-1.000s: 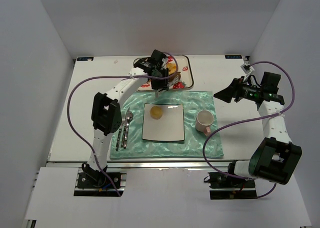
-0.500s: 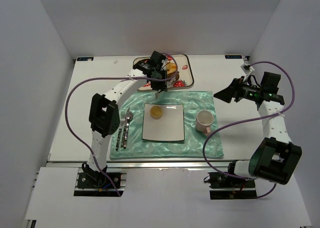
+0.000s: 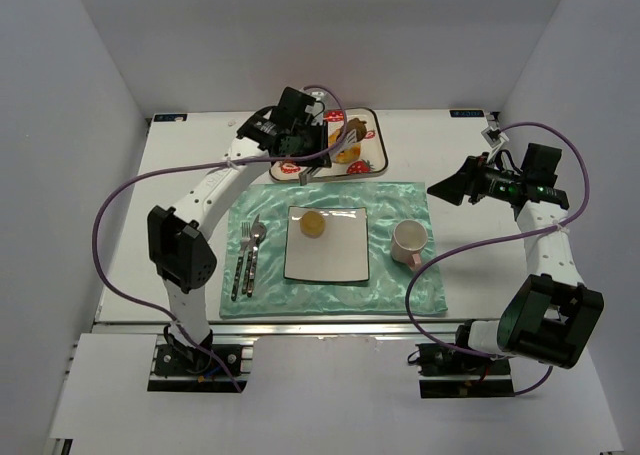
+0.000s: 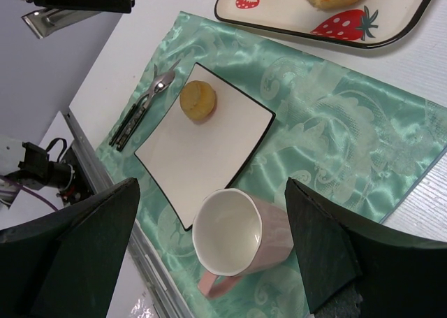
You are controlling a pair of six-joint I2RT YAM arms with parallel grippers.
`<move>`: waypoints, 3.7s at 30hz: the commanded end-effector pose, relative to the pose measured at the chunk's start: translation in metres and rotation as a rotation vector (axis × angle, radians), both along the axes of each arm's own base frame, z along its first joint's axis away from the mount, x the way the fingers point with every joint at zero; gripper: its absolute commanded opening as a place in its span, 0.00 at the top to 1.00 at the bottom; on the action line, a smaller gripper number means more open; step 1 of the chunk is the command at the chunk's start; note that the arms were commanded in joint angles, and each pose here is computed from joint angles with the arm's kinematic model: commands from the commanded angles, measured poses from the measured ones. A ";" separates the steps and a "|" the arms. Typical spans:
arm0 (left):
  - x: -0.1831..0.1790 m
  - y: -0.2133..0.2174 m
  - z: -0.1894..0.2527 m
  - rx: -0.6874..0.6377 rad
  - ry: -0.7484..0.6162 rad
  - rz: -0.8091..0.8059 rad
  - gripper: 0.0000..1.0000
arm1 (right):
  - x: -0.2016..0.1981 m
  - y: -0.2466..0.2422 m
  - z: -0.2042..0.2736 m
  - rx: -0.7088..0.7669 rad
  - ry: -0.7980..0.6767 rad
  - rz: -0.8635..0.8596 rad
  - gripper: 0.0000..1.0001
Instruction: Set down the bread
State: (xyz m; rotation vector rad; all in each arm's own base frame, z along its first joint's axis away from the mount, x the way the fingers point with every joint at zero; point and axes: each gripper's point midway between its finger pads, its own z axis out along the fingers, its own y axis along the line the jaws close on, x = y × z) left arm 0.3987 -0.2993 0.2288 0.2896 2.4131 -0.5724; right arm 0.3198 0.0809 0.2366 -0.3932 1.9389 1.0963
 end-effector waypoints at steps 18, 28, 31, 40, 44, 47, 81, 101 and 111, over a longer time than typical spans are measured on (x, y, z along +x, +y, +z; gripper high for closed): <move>-0.139 0.045 0.001 -0.024 0.066 -0.263 1.00 | -0.002 0.001 0.013 0.002 -0.049 0.014 0.11; -0.193 0.064 -0.042 0.076 0.109 -0.312 1.00 | 0.002 0.001 0.013 0.010 -0.034 0.017 0.11; -0.193 0.065 -0.049 0.088 0.093 -0.306 0.95 | 0.001 0.001 0.014 0.007 -0.036 0.016 0.11; -0.197 0.071 -0.055 0.114 0.088 -0.310 0.40 | -0.001 0.000 0.011 -0.001 -0.036 0.013 0.11; -0.201 0.074 -0.051 0.113 0.081 -0.326 0.34 | 0.000 0.000 0.010 0.002 -0.032 0.015 0.11; -0.204 0.074 -0.049 0.108 0.079 -0.333 0.34 | 0.000 0.000 0.009 0.004 -0.030 0.014 0.11; -0.060 0.285 -0.059 0.179 -0.115 0.515 0.45 | 0.000 0.002 0.010 0.014 -0.039 0.026 0.11; -0.059 0.396 -0.199 0.313 0.068 0.787 0.27 | -0.003 0.002 0.012 0.001 -0.047 0.071 0.11; -0.070 0.392 -0.212 0.318 0.105 0.772 0.17 | -0.005 0.002 0.009 -0.010 -0.043 0.072 0.11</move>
